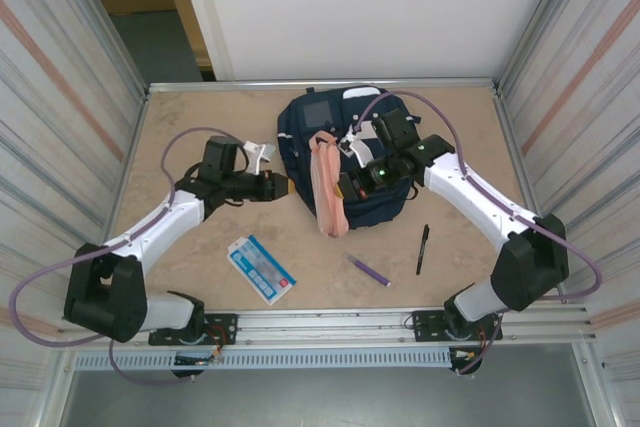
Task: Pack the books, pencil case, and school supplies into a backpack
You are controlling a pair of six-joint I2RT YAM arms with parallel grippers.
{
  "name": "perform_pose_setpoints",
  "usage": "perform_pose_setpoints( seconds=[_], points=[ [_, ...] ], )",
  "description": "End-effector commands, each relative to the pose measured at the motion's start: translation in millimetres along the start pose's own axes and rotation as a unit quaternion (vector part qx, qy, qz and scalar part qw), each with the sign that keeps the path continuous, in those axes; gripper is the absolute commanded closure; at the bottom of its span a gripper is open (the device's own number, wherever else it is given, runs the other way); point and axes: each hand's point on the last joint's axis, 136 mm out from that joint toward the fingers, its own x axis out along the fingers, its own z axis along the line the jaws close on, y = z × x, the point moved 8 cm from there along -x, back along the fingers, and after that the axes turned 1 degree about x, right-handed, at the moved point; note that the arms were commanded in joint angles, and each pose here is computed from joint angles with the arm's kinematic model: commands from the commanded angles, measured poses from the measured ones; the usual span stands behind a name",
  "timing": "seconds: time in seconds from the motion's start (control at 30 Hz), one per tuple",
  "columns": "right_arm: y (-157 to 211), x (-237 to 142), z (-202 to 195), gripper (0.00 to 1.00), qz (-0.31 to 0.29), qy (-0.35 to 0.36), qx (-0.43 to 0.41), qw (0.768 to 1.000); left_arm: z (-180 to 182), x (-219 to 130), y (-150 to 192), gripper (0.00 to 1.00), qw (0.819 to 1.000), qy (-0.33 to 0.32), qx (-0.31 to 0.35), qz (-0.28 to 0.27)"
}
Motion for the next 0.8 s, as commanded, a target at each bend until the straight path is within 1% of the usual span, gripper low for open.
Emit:
perform_pose_setpoints(
  seconds=[0.0, 0.07, 0.13, 0.23, 0.3, 0.47, 0.57, 0.67, 0.77],
  points=[
    [2.7, 3.0, -0.3, 1.00, 0.006, -0.007, -0.002, 1.000, -23.1, 9.2, -1.4, 0.64, 0.995, 0.099, 0.032, -0.005],
    [1.9, 3.8, 1.0, 1.00, -0.005, -0.022, -0.011, 1.000, -32.5, 18.5, 4.3, 0.59, 0.991, 0.125, 0.040, 0.007],
    [-1.3, 4.2, 2.2, 1.00, -0.010, -0.032, -0.012, 0.999, -36.4, 27.8, 9.3, 0.59, 0.990, 0.133, 0.034, 0.024],
    [-5.0, 4.0, 3.8, 1.00, -0.018, -0.039, -0.014, 0.999, -37.3, 39.1, 16.3, 0.62, 0.988, 0.146, 0.014, 0.044],
    [-7.3, 4.6, 3.3, 1.00, -0.025, -0.040, -0.016, 0.999, -37.8, 43.2, 19.6, 0.63, 0.987, 0.154, 0.010, 0.045],
    [-13.4, 3.5, 7.4, 1.00, -0.037, -0.060, -0.017, 0.997, -42.3, 52.2, 25.7, 0.69, 0.988, 0.141, 0.012, 0.059],
    [-15.4, 4.6, 9.1, 1.00, -0.042, -0.068, -0.019, 0.997, -40.9, 57.3, 27.4, 0.73, 0.989, 0.136, 0.006, 0.064],
    [-15.9, 4.7, 10.9, 1.00, -0.047, -0.075, -0.018, 0.996, -38.0, 59.6, 27.0, 0.79, 0.990, 0.129, -0.003, 0.064],
    [-15.2, 4.9, 8.8, 1.00, -0.053, -0.063, -0.019, 0.996, -38.2, 59.8, 27.4, 0.92, 0.989, 0.134, -0.002, 0.065]
  ],
)
